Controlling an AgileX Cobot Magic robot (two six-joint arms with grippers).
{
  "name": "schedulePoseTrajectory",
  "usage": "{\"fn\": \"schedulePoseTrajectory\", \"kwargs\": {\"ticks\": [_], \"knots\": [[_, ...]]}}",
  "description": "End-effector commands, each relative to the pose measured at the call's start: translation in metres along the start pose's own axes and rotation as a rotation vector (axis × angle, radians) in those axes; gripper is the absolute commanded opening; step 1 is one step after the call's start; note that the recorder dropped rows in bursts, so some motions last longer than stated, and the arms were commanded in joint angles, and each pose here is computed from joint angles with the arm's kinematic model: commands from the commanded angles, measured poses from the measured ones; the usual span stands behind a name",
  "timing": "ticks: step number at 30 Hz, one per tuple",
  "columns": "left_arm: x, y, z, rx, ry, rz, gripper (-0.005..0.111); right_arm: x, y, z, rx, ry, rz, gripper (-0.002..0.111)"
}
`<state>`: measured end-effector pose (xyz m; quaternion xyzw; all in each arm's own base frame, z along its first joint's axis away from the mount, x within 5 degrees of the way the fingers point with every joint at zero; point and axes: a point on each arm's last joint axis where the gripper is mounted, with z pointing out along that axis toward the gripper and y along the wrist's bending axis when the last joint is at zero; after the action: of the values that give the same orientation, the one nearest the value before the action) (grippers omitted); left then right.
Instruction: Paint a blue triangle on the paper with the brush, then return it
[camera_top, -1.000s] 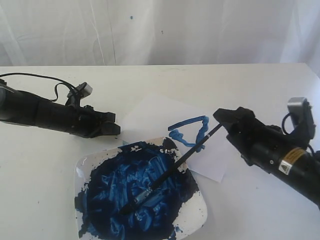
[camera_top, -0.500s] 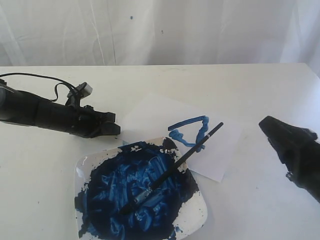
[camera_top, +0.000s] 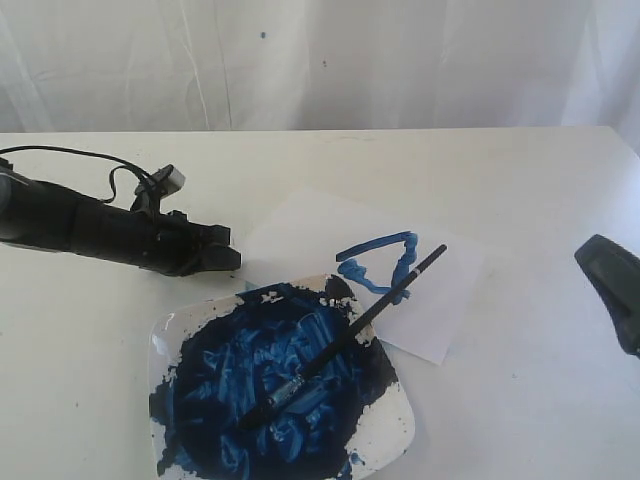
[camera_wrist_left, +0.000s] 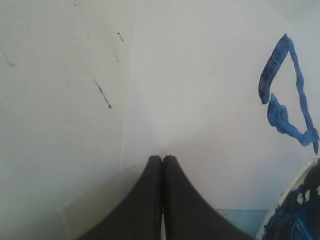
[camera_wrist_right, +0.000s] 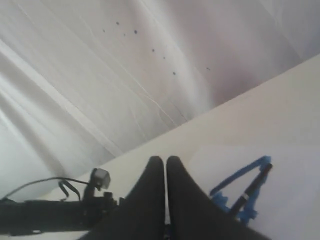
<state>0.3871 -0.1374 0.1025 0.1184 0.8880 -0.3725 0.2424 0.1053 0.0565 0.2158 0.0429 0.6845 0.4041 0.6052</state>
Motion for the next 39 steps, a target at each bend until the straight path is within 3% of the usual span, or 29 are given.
{"fn": "schedulePoseTrajectory", "kwargs": {"ticks": [1, 5, 8, 16, 22, 26, 31, 35, 39], "knots": [[0.014, 0.014, -0.001, -0.03, 0.08, 0.021, 0.0, -0.006, 0.004, 0.002, 0.062, 0.094, -0.174, 0.0], [-0.004, 0.009, -0.028, -0.064, 0.036, 0.03, 0.0, -0.017, 0.01, 0.005, 0.106, 0.143, -0.281, 0.0], [-0.022, -0.005, -0.056, -0.088, -0.034, 0.089, 0.0, -0.027, 0.012, 0.006, 0.163, 0.166, -0.33, 0.0], [-0.06, -0.075, -0.147, -0.208, -0.241, 0.369, 0.0, -0.046, 0.019, -0.009, 0.239, 0.144, -0.459, 0.0], [-0.053, -0.131, -0.213, -0.241, -0.42, 0.489, 0.0, -0.056, 0.029, -0.032, 0.206, 0.025, -0.47, 0.0], [-0.032, -0.164, -0.25, -0.241, -0.514, 0.554, 0.0, -0.061, 0.035, -0.046, 0.172, -0.057, -0.475, 0.0], [0.031, -0.204, -0.299, -0.237, -0.653, 0.645, 0.0, -0.064, 0.039, -0.058, 0.144, -0.124, -0.478, 0.0], [0.092, -0.212, -0.316, -0.247, -0.748, 0.654, 0.0, -0.064, 0.039, -0.059, 0.15, -0.122, -0.477, 0.0], [0.148, -0.201, -0.308, -0.216, -0.763, 0.633, 0.0, -0.062, 0.035, -0.059, 0.182, -0.095, -0.473, 0.0]]}}
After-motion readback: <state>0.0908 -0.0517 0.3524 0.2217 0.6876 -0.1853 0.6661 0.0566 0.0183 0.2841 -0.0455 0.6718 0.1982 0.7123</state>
